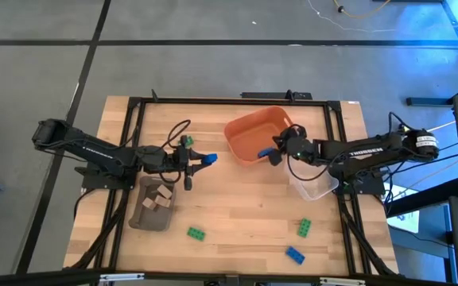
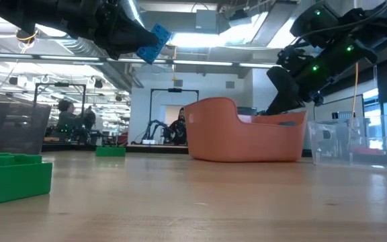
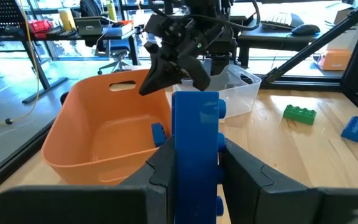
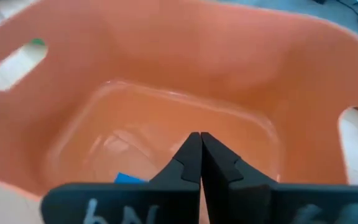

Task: Sort & place blocks by color
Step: Put the left blue game piece into the orange bin, then put the top green game piece into the transparent bin

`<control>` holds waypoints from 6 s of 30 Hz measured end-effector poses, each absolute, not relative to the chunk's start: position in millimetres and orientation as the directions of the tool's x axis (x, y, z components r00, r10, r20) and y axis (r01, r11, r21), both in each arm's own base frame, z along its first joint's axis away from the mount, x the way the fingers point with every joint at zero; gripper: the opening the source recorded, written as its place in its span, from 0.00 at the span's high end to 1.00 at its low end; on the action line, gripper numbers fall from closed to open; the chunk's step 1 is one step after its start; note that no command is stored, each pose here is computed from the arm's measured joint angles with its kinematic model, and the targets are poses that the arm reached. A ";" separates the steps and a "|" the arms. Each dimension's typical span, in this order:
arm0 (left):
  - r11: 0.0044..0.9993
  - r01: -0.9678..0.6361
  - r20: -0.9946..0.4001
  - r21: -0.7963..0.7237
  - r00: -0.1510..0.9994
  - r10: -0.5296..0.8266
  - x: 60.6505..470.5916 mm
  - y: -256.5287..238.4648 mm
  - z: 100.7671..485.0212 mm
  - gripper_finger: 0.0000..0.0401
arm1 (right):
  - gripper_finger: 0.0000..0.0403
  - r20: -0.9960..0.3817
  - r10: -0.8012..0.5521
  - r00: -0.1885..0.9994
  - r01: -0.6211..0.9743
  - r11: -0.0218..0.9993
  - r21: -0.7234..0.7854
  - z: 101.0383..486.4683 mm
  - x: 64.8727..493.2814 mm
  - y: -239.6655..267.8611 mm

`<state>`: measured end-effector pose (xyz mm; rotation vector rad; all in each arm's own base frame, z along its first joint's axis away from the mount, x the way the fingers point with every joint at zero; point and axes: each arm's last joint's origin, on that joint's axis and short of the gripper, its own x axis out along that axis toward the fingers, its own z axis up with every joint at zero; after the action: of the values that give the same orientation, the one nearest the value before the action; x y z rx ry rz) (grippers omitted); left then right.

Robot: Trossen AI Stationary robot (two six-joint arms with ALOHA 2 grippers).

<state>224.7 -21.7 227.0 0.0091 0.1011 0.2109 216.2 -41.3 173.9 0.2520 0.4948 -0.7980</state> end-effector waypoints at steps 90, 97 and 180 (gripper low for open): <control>0.918 -0.397 -0.445 0.019 0.819 0.363 309.3 77.0 252.8 0.38 | 1.00 -0.265 -0.496 0.827 0.554 0.798 0.235 235.7 189.2 -53.4; 0.958 -0.286 -0.347 -0.030 0.901 0.258 271.6 27.2 258.2 0.38 | 1.00 -0.279 -0.332 0.901 0.398 0.888 0.231 235.0 191.4 -48.2; 0.976 -0.202 0.054 -0.086 0.977 0.207 192.4 -9.6 212.8 0.38 | 0.96 0.069 0.018 0.997 -0.033 0.974 0.223 206.9 163.4 -4.4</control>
<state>192.4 -9.6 212.8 -0.0803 -0.0625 0.2059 163.4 -4.4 206.9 0.2261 -0.0672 0.0258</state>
